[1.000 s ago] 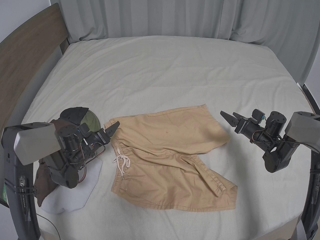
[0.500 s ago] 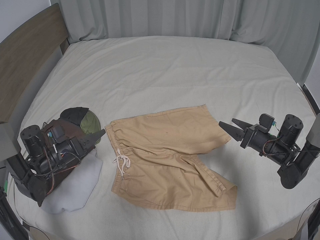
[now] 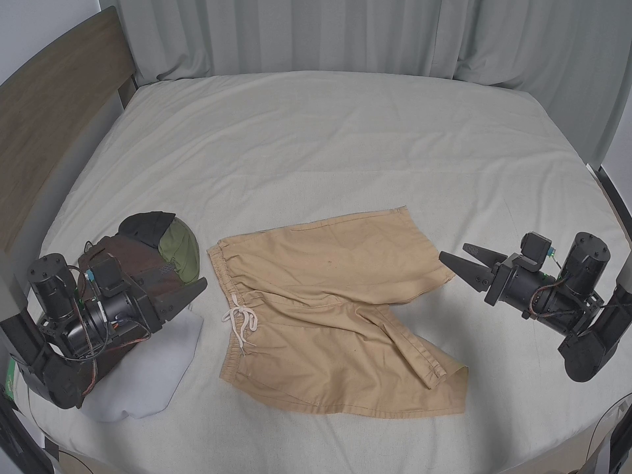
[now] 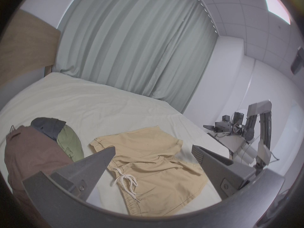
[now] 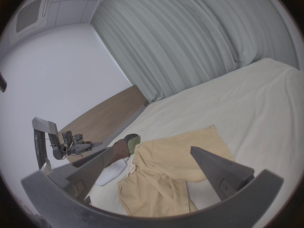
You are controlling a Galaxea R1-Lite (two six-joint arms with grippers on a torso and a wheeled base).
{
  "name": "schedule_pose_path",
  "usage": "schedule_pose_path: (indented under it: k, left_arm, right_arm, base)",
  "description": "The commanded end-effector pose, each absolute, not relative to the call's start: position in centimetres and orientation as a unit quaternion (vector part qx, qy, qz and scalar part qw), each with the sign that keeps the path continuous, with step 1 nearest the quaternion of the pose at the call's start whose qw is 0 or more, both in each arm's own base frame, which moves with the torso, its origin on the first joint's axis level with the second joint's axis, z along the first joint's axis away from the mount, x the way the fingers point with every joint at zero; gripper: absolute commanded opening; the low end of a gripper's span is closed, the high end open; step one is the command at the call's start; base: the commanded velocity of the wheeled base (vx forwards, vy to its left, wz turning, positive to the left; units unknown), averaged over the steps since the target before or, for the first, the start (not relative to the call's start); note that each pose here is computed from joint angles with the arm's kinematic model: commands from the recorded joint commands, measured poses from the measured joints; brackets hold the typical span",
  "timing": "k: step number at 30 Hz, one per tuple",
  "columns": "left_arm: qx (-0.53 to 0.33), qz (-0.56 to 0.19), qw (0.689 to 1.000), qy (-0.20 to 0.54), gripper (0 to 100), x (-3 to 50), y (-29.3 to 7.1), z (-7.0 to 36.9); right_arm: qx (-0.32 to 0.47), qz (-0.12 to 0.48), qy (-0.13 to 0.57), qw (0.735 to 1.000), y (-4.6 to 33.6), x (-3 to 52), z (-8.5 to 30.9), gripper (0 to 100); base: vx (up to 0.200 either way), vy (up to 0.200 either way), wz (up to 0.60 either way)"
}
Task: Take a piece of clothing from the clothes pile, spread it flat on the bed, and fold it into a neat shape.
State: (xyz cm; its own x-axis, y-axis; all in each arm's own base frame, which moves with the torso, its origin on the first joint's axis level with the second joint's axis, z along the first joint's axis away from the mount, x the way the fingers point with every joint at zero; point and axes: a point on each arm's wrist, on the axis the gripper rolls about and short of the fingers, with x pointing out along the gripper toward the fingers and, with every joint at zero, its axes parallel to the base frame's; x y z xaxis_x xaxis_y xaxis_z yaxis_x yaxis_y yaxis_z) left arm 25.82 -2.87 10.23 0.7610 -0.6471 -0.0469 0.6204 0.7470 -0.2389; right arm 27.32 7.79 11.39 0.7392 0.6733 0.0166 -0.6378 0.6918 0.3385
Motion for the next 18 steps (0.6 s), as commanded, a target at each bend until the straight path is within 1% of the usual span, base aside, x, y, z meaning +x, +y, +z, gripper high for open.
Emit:
schedule_pose_path:
  k: [1,3,6,14,18]
  left_arm:
    - [-0.080,-0.347,0.932,0.062,100,25.5,-2.6,9.9]
    - [-0.048,-0.361,0.930,0.054,100,25.1,-2.4,9.8]
    - [-0.010,-0.394,0.918,0.049,100,24.7,-2.5,9.3]
    - [-0.006,-0.396,0.917,0.058,100,24.9,-2.5,8.6]
    - [-0.009,-0.395,0.917,0.061,100,24.9,-2.5,8.5]
  right_arm:
    - [0.164,0.356,0.071,0.917,7.6,26.9,10.7,100]
    - [0.165,0.358,0.078,0.916,7.7,26.6,10.5,100]
    - [0.165,0.368,0.089,0.911,7.8,26.1,10.2,100]
    - [0.173,0.365,0.126,0.906,7.6,24.9,9.0,100]
    - [0.176,0.357,0.161,0.903,7.6,24.9,7.3,100]
  base:
    - [0.000,0.000,0.00]
    - [0.000,0.000,0.00]
    - [0.000,0.000,0.00]
    - [0.000,0.000,0.00]
    - [0.000,0.000,0.00]
